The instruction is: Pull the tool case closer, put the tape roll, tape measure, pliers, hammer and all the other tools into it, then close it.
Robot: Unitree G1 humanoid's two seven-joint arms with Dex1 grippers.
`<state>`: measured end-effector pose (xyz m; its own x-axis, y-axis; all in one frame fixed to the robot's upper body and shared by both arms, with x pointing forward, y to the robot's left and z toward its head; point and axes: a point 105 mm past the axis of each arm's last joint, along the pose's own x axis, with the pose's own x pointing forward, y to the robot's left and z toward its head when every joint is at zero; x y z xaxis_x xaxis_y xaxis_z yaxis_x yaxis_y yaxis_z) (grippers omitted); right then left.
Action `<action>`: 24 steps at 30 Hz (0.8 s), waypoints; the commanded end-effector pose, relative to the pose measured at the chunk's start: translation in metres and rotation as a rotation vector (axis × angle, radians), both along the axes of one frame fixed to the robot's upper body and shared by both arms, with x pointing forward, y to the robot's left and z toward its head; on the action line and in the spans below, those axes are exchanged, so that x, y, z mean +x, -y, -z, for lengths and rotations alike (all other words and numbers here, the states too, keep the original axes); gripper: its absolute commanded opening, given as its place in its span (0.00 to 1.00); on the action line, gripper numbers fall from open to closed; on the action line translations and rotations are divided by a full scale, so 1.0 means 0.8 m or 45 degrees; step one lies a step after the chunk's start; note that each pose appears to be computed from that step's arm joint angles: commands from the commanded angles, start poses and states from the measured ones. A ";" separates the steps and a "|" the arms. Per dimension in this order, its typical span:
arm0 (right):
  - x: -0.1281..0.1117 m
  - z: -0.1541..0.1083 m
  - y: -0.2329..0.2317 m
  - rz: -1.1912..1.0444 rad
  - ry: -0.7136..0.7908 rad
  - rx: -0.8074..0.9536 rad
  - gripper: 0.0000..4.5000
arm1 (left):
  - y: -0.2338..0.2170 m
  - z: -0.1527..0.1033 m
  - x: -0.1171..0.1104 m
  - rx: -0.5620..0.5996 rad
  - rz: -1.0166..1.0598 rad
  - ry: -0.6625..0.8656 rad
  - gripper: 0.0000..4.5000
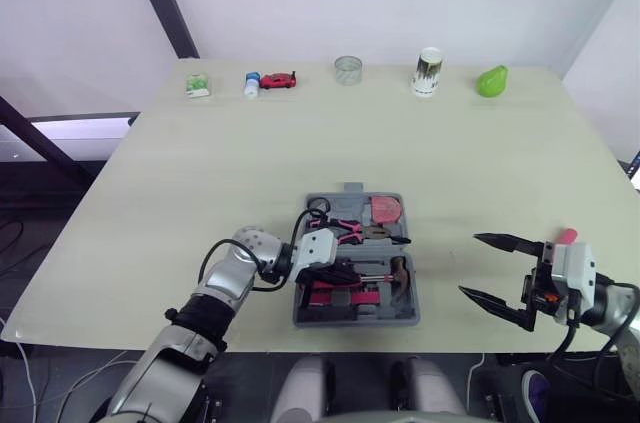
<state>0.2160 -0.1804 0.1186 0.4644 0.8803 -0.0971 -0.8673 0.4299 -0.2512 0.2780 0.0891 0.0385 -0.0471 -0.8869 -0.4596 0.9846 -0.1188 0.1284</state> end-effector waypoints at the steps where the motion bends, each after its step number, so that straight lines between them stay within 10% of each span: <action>1: -0.007 -0.012 -0.001 -0.052 0.040 -0.006 1.00 | 0.000 0.017 -0.012 0.070 0.075 0.006 0.01; 24: -0.024 -0.017 -0.014 -0.205 -0.051 0.024 1.00 | -0.044 0.092 -0.024 0.392 -0.066 -0.179 0.01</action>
<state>0.1957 -0.1705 0.1260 0.3148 0.9427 -0.1105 -0.9390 0.2923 -0.1813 0.2783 0.0882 0.0198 -0.0453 -0.8501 -0.5246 0.9774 -0.1463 0.1527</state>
